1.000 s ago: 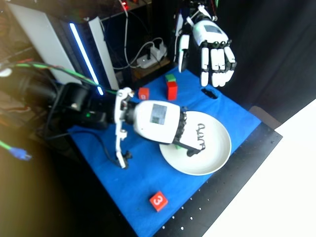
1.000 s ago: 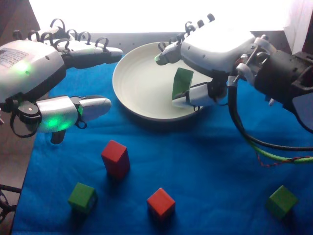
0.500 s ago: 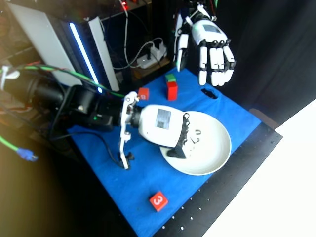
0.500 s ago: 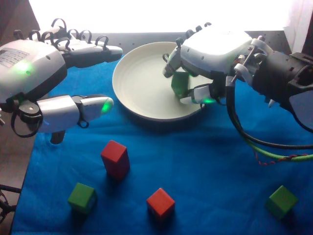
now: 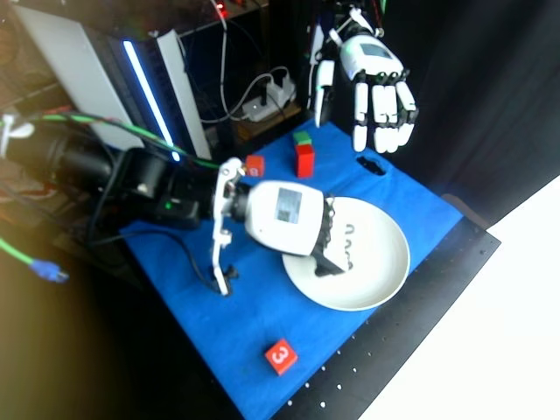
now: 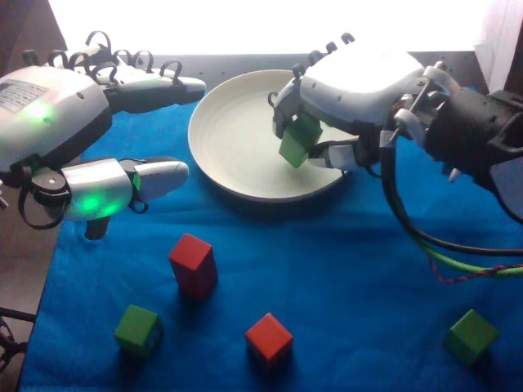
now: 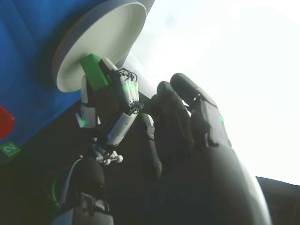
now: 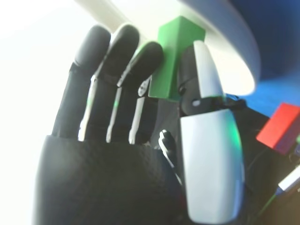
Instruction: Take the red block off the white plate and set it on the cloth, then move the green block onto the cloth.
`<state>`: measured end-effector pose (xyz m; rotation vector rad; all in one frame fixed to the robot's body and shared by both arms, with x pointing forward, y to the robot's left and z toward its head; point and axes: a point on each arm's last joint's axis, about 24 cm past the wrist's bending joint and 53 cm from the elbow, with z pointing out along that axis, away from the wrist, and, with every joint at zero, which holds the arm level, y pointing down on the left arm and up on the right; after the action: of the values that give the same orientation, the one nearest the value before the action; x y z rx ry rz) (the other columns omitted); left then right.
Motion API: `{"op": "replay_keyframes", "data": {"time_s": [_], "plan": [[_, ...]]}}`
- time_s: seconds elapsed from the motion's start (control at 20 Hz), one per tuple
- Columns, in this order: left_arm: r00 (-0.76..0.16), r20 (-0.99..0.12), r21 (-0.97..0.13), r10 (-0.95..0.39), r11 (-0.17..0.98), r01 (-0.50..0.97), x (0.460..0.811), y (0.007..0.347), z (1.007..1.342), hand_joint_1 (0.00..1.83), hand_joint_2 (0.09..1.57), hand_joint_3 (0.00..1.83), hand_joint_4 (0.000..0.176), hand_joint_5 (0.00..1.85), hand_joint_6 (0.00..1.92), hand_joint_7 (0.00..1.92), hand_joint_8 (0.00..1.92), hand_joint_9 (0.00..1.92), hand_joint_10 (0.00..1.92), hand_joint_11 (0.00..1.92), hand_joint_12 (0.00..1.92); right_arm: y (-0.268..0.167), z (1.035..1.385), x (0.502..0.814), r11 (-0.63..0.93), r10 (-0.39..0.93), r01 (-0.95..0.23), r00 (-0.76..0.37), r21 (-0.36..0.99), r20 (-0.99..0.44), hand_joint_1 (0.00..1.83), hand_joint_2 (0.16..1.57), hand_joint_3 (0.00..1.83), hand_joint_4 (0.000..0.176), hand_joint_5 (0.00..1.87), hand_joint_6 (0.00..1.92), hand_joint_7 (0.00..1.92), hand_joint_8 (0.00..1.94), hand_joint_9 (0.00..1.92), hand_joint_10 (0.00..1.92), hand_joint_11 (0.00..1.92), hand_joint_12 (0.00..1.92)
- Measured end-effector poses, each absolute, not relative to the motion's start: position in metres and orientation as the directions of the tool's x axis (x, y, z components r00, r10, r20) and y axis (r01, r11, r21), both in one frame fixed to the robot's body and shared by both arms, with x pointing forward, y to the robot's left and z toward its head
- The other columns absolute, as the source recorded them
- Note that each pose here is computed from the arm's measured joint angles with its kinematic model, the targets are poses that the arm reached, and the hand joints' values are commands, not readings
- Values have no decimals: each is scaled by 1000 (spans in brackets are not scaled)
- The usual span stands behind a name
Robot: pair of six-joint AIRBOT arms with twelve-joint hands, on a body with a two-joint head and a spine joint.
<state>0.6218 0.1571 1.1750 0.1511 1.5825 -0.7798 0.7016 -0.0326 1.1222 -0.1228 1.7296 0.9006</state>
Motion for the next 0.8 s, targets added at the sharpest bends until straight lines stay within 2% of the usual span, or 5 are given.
{"op": "replay_keyframes", "data": {"time_s": [0.2, 0.25, 0.5, 0.7, 0.8], "plan": [[-189, -918, -394, -348, 760, 516, 623, 159, 1176, 414, 1238, 1, 109, 420, 5, 377, 3, 374, 3, 1, 994, -52, 1153, 692, 694, 386, -529, -301, 490, -872, 1266, 1125, 0, 0, 939, 886, 1002, 1198, 922, 1310, 782, 1687], [-187, -918, -394, -349, 760, 517, 623, 159, 1176, 415, 1240, 1, 103, 426, 5, 397, 9, 402, 13, 20, 1010, -57, 1165, 687, 689, 394, -543, -276, 481, -877, 1178, 1159, 0, 0, 894, 1068, 1042, 1609, 1136, 1861, 1156, 1912], [-182, -916, -398, -356, 765, 507, 620, 164, 1177, 432, 1236, 0, 112, 432, 1, 406, 0, 418, 5, 51, 991, -70, 1207, 659, 658, 433, -609, -175, 443, -884, 1164, 1140, 0, 0, 936, 1072, 1208, 1675, 1287, 1914, 1318, 1921], [-179, -914, -404, -364, 768, 498, 621, 168, 1178, 491, 1220, 0, 93, 460, 2, 401, 1, 431, 3, 23, 1137, -78, 1208, 633, 625, 458, -625, -192, 468, -868, 1151, 1148, 3, 0, 916, 1113, 1163, 1626, 1168, 1883, 1170, 1921], [-175, -913, -404, -368, 769, 495, 620, 170, 1179, 498, 1223, 0, 84, 464, 2, 400, 1, 430, 2, 6, 1185, -88, 1208, 623, 628, 463, -620, -188, 470, -866, 1179, 1089, 0, 0, 1053, 904, 1250, 1570, 1260, 1817, 1258, 1921]]}}
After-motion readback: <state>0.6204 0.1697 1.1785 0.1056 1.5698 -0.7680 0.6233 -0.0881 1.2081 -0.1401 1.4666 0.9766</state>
